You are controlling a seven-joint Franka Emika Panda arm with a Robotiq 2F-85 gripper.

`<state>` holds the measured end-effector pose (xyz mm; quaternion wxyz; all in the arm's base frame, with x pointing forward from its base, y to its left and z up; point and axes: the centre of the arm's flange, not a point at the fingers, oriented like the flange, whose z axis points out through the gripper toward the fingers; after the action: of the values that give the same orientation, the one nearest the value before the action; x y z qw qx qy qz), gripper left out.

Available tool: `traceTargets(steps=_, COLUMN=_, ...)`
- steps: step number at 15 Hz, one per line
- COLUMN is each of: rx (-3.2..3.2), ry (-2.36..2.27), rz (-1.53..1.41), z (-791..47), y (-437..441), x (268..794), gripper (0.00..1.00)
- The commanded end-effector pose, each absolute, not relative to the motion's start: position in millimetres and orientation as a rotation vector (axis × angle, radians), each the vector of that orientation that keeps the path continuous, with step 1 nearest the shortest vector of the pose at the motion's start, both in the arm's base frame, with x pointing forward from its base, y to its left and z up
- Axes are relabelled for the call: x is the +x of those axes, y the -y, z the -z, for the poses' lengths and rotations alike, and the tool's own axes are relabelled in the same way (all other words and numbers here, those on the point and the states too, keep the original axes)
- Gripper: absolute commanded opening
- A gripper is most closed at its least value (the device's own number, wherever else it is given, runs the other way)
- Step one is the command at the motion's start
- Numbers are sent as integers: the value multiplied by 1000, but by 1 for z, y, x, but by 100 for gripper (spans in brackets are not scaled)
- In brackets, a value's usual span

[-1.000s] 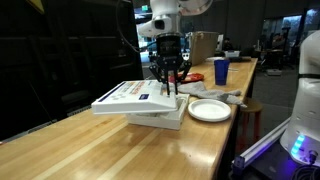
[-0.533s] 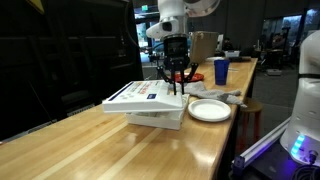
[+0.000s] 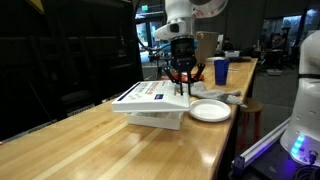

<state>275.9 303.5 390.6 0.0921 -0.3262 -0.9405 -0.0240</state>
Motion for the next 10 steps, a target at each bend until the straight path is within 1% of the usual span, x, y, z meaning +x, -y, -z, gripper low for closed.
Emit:
traceTargets(steps=1, rx=-1013, ry=2788, rz=123, z=-393, y=-294, x=268, gripper=5)
traceTargets(steps=10, rx=-1080, ry=2749, rz=141, z=-379, y=-275, x=283, gripper=5)
